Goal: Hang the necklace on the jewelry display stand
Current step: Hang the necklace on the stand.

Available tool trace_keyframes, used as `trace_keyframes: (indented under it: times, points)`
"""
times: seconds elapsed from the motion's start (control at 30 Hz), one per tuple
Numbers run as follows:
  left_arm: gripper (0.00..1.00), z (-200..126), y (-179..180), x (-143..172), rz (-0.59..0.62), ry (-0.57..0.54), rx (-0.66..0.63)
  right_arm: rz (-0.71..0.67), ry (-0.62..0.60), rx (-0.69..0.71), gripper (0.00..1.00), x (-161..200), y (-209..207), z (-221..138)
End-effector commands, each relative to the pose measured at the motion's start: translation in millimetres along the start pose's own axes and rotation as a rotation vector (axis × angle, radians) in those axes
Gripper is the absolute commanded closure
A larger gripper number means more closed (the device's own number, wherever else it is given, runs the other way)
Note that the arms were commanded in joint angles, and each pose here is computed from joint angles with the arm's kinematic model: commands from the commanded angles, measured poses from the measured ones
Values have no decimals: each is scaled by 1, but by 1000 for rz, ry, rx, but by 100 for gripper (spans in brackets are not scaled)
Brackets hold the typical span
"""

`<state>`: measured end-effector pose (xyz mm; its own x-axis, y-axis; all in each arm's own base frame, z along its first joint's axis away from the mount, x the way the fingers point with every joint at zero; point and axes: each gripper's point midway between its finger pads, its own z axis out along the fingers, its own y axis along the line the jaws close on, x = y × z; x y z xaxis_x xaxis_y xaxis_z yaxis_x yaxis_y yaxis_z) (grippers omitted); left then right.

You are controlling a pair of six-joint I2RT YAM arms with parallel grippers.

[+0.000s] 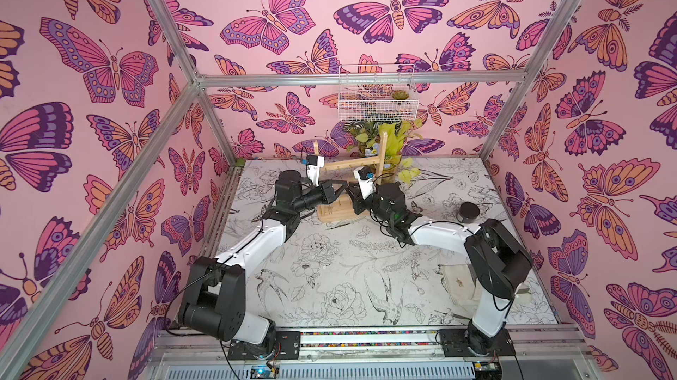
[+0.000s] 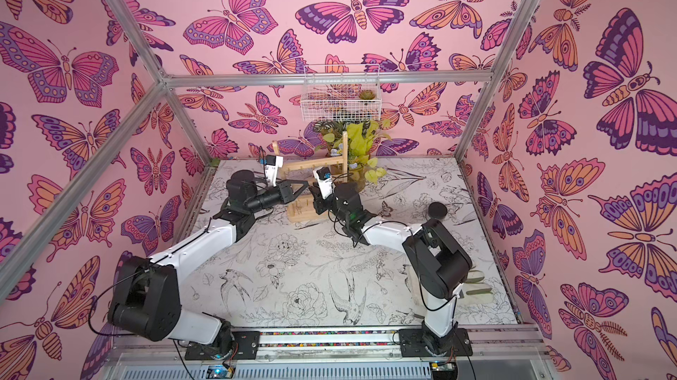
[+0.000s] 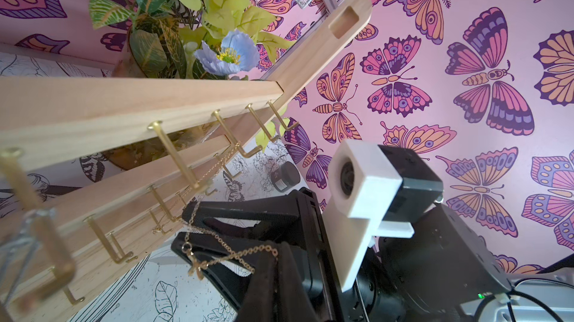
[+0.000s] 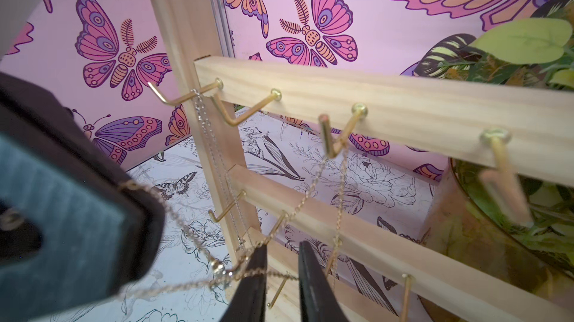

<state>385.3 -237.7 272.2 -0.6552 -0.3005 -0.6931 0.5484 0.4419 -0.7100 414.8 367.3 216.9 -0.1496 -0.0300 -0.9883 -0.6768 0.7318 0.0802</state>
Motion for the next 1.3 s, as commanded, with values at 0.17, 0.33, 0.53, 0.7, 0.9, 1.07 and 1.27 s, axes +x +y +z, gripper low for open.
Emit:
trace_keyframes:
  times: [0.17,0.33,0.53,0.7,0.9,1.07,1.27]
  points:
    - [93,0,-10,-8,22,-23,27,-29,-28,-2,93,-9,2,1]
    - [93,1,-10,-8,18,-23,32,-58,-41,24,97,-17,-1,-7]
    - [93,3,-7,-5,6,-15,34,-113,-40,72,100,-24,-9,-14]
    - [93,2,-6,-4,4,-15,32,-124,-34,83,100,-24,-10,-16]
    - [93,3,-4,1,-4,-6,26,-136,-22,117,100,-20,-16,-18]
    - [93,5,0,5,-12,2,18,-141,-19,148,100,-19,-22,-20]
    - [93,7,8,16,-33,14,-7,-144,-1,150,100,-13,-24,-21]
